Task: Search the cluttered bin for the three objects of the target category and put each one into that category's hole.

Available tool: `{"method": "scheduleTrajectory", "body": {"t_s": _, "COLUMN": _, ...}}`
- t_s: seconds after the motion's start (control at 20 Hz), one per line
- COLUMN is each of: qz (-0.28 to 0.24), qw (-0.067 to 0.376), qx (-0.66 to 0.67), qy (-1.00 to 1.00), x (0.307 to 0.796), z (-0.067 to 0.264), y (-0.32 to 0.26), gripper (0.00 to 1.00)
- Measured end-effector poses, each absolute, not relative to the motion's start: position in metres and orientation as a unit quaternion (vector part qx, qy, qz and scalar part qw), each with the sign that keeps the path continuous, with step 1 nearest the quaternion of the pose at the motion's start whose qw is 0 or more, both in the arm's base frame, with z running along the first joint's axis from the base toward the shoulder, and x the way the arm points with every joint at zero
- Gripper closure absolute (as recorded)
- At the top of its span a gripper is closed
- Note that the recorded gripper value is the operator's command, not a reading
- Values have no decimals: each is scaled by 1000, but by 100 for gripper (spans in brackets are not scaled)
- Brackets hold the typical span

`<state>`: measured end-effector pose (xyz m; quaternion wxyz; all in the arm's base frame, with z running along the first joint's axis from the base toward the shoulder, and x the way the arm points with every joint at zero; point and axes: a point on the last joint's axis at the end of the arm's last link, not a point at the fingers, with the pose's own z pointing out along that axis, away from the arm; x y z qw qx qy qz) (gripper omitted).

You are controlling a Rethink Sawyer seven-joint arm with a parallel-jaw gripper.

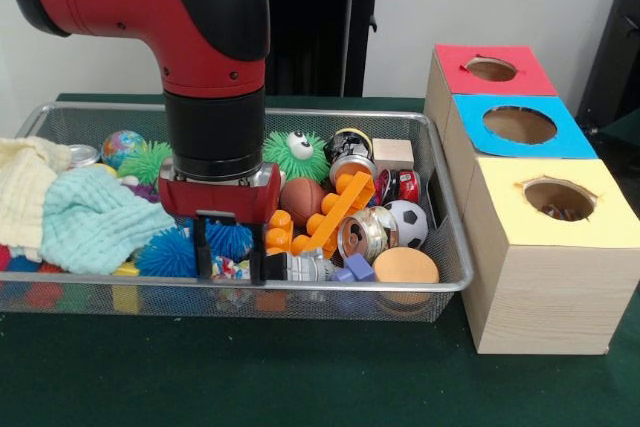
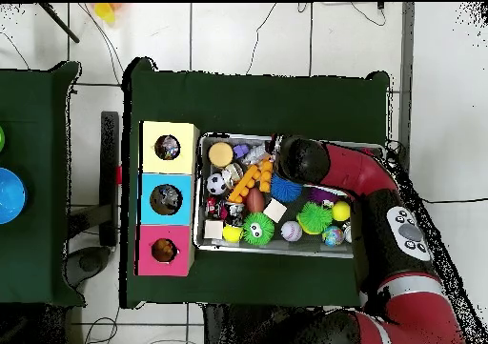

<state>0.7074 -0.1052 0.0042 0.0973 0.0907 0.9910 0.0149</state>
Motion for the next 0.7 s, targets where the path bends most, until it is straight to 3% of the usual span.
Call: {"method": "scheduleTrajectory", "body": {"t_s": 0.7, "qz": 15, "qw": 94, "qx": 90, "qy": 991, "x": 708, "z": 5, "y": -106, "gripper": 100}}
